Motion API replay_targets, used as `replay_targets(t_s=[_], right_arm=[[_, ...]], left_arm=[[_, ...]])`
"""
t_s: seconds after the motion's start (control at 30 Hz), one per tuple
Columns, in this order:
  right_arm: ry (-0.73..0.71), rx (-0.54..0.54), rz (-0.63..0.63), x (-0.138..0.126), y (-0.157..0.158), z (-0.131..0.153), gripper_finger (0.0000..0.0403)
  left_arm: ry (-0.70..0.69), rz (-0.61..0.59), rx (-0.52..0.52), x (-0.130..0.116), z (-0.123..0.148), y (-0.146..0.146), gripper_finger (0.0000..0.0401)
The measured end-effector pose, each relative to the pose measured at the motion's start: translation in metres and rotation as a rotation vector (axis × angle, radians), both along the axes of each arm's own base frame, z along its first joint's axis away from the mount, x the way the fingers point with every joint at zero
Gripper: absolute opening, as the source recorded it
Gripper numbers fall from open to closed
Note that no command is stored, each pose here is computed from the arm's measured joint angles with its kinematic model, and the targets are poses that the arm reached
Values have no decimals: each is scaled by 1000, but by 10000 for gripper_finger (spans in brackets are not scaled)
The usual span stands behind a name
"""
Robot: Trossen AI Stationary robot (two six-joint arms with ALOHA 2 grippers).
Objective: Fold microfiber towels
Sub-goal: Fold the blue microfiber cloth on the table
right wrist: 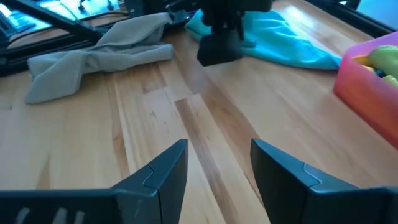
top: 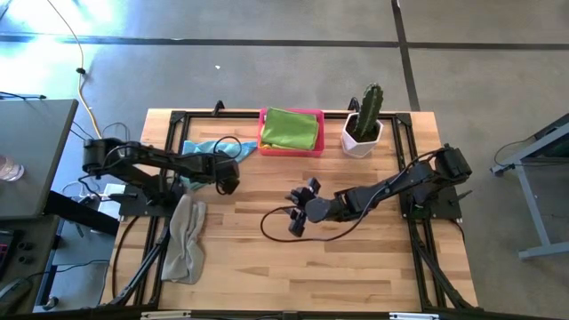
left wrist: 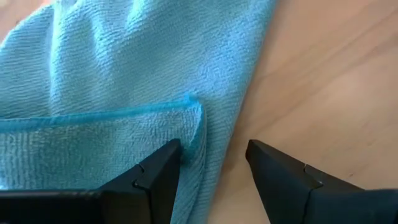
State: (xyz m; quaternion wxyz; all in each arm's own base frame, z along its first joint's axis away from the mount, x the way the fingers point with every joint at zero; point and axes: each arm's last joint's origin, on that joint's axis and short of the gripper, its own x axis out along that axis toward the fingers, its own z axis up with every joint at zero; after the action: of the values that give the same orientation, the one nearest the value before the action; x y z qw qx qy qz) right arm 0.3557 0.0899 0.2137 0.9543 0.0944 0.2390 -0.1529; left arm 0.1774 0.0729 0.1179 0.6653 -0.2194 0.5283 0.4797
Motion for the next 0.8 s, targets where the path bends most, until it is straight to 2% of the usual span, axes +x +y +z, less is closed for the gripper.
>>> replay_targets(t_s=[0.27, 0.5, 0.8], right_arm=[[13, -24, 45, 0, 3, 0, 167], [15, -28, 52, 0, 3, 0, 167], [27, -65, 78, 0, 3, 0, 167]], left_arm=[[-79, -21, -23, 6, 3, -19, 186], [-183, -119, -104, 18, 5, -46, 186], [-466, -307, -259, 42, 12, -98, 186]])
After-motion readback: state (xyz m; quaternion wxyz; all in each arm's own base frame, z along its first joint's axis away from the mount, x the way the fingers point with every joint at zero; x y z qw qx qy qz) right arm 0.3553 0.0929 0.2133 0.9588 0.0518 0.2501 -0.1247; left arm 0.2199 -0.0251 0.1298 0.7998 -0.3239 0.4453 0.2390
